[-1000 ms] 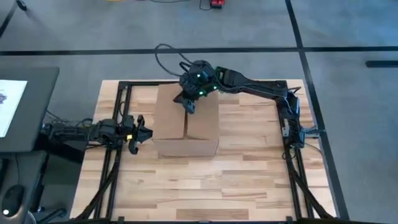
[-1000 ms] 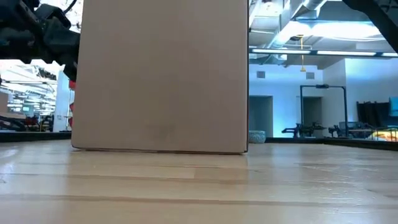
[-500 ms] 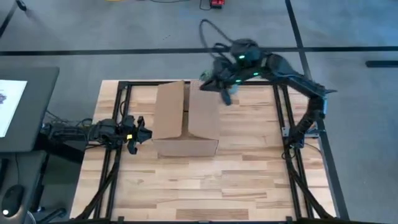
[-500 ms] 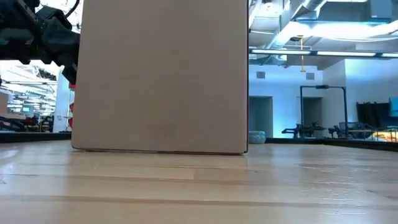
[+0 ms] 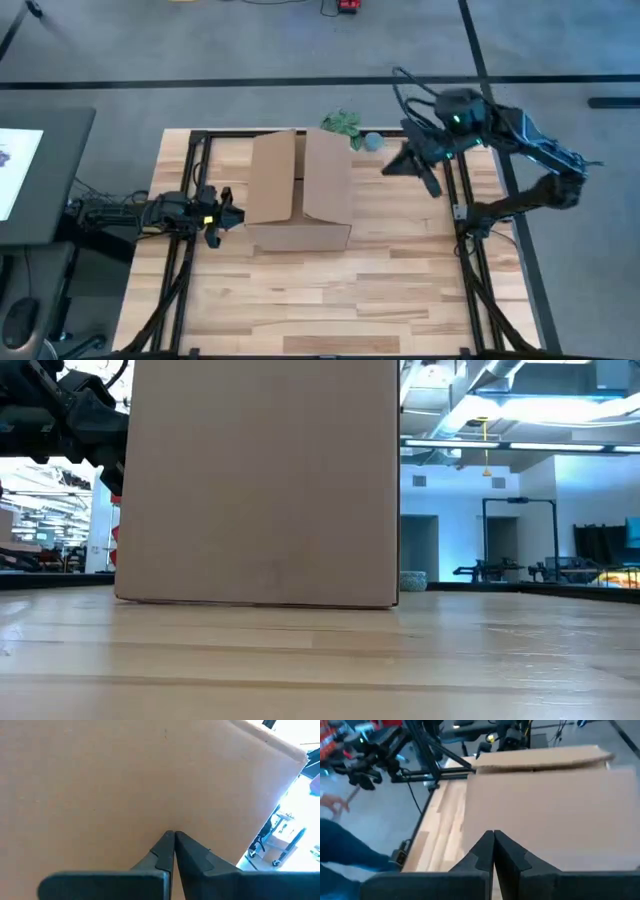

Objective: Wrap mug
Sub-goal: Return to Home Position

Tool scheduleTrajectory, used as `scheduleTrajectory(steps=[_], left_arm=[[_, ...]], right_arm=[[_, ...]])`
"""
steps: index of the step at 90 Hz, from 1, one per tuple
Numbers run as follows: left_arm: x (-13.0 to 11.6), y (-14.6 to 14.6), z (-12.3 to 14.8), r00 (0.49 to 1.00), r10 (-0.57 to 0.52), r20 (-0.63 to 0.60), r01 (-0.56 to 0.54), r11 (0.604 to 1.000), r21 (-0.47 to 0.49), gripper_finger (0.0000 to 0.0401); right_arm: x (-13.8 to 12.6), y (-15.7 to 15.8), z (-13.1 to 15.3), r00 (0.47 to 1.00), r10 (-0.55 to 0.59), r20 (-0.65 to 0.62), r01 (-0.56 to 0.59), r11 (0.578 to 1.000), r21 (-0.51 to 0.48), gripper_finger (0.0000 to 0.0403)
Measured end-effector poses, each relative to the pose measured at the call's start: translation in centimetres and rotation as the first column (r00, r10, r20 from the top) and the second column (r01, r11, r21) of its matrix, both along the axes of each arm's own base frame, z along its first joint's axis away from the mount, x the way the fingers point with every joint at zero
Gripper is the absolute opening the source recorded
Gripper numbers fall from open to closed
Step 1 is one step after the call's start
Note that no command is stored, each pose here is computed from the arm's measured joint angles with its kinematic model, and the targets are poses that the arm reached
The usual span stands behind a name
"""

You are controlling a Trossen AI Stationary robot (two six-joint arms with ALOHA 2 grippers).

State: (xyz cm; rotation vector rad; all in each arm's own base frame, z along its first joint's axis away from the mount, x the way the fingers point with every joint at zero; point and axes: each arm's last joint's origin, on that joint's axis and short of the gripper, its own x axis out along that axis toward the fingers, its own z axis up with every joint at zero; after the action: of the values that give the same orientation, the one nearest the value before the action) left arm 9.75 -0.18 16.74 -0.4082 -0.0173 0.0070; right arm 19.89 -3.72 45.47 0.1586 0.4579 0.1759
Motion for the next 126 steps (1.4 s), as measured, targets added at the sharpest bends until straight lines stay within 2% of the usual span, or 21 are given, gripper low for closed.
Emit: scheduleTrajectory(steps=[19, 33, 51, 70, 85, 93, 102, 118, 126], left_arm=[[0.0, 0.0, 0.0, 1.0, 0.0, 0.0, 0.0, 1.0, 0.0, 0.0], [0.0, 0.0, 0.0, 1.0, 0.0, 0.0, 0.0, 1.0, 0.0, 0.0], [0.0, 0.0, 0.0, 1.0, 0.0, 0.0, 0.0, 1.0, 0.0, 0.0], [0.0, 0.0, 0.0, 1.0, 0.0, 0.0, 0.0, 1.0, 0.0, 0.0], [0.0, 0.0, 0.0, 1.0, 0.0, 0.0, 0.0, 1.0, 0.0, 0.0], [0.0, 0.0, 0.0, 1.0, -0.001, 0.0, 0.001, 1.0, 0.0, 0.0], [0.0, 0.0, 0.0, 1.0, -0.001, 0.0, 0.001, 1.0, 0.0, 0.0], [0.0, 0.0, 0.0, 1.0, -0.001, 0.0, 0.001, 1.0, 0.0, 0.0], [0.0, 0.0, 0.0, 1.0, -0.001, 0.0, 0.001, 1.0, 0.0, 0.0]], right_arm=[[-3.0, 0.7, -5.8, 0.98, -0.084, 0.178, 0.061, 0.99, 0.13, 0.0], [-5.3, 1.1, -9.2, 0.924, -0.185, 0.334, 0.126, 0.974, 0.19, 0.0], [-8.9, 1.6, -13.6, 0.878, -0.312, 0.364, 0.235, 0.942, 0.24, 0.0], [-12.2, 2.1, -17.2, 0.769, -0.418, 0.485, 0.295, 0.903, 0.311, 0.0], [-13.1, 2.2, -20.0, 0.684, -0.458, 0.568, 0.276, 0.883, 0.38, 0.0], [-12.6, 1.9, -21.3, 0.656, -0.49, 0.575, 0.306, 0.868, 0.391, 0.0], [-11.9, 1.7, -22.0, 0.621, -0.489, 0.613, 0.305, 0.871, 0.386, 0.0], [-10.8, 1.2, -25.7, 0.615, -0.541, 0.573, 0.34, 0.838, 0.426, 0.0], [-10.6, 1.0, -26.6, 0.642, -0.564, 0.52, 0.375, 0.822, 0.429, 0.0]])
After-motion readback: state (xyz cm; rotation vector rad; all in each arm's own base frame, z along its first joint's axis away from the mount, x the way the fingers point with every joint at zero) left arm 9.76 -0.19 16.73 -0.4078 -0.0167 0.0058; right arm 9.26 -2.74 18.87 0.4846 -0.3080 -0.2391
